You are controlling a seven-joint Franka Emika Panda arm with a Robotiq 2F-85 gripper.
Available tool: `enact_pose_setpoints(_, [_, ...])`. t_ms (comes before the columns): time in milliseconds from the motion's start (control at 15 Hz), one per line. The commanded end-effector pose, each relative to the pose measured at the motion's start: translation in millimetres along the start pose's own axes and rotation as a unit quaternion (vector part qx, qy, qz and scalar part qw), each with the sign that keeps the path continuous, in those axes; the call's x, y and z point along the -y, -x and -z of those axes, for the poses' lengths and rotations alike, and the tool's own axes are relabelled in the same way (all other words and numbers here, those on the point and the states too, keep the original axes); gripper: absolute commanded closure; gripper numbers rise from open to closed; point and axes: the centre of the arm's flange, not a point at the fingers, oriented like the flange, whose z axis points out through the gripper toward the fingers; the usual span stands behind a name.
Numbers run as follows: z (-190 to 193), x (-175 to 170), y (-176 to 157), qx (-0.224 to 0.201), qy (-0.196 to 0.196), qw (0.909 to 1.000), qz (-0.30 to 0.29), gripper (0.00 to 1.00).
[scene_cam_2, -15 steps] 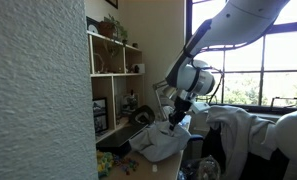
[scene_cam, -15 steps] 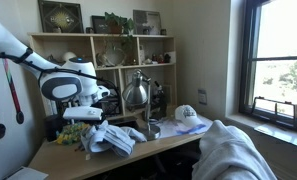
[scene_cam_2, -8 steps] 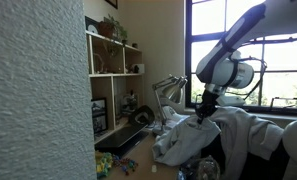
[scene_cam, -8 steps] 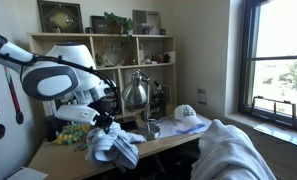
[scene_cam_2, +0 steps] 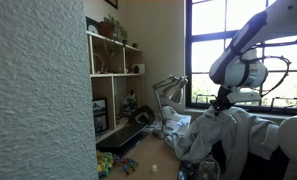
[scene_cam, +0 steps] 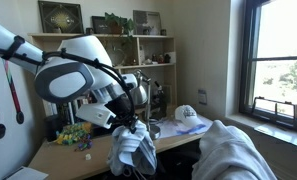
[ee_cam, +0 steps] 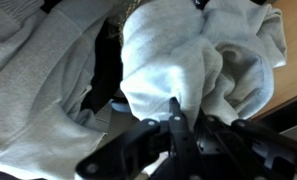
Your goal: Remove the grey piece of clothing from the table
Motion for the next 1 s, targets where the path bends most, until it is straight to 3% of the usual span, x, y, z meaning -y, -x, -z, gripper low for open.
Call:
enact_pose_setpoints(0, [-10, -22, -11, 0.003, 0.041, 0.9979, -0.049, 0.93])
enact_pose_setpoints(533, [-19, -61, -18, 0.03, 0.087, 0.9885, -0.12, 0.93])
enact_pose_setpoints(933, [-22, -83, -1, 0.099, 0.114, 0.9722, -0.179, 0.93])
